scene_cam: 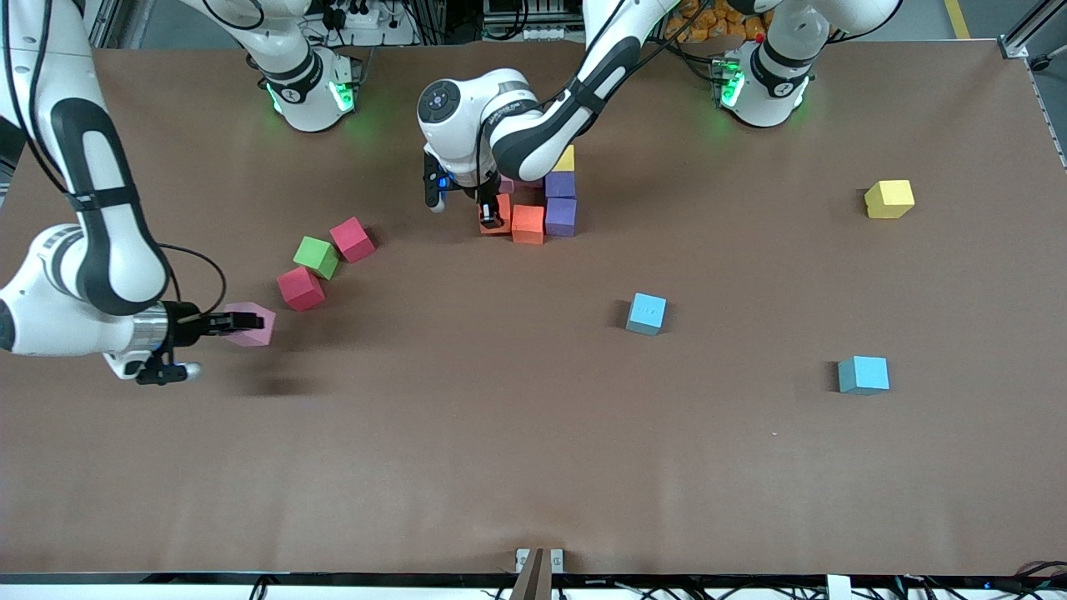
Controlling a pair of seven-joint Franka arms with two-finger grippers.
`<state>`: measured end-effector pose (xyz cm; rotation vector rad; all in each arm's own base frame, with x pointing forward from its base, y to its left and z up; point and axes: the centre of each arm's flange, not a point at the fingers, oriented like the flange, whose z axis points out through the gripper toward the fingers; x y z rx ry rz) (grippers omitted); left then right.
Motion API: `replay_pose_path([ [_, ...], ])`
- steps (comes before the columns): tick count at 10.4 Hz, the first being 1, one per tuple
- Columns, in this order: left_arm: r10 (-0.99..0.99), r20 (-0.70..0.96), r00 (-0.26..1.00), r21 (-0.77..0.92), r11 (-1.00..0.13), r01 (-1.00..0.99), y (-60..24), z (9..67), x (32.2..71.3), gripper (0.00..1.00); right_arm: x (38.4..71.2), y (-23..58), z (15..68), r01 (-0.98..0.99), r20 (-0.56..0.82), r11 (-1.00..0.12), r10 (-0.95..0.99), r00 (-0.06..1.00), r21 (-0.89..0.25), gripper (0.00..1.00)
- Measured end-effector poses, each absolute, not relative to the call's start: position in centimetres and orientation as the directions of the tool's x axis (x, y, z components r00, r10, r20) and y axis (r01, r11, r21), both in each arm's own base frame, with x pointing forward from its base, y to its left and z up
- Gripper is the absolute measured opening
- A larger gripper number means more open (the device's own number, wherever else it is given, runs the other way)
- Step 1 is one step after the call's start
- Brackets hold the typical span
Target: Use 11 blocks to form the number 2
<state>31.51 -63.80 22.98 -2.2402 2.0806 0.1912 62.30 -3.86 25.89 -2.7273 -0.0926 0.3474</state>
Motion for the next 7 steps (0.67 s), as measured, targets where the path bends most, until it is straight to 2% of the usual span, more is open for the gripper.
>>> replay_pose_path([
  [3,-0.986,-0.152,0.064,0.031,-0.07,-0.997,-63.9,22.3,31.1,0.56,62.9,-0.1,25.7,0.057,-0.201,-0.923,0.143,0.969,-0.38,0.57],
  [7,-0.987,-0.154,0.046,0.035,-0.052,-0.998,-63.9,21.9,31.1,0.56,62.7,2.6,24.8,-0.003,-0.236,-0.921,0.096,0.967,-0.389,0.57],
])
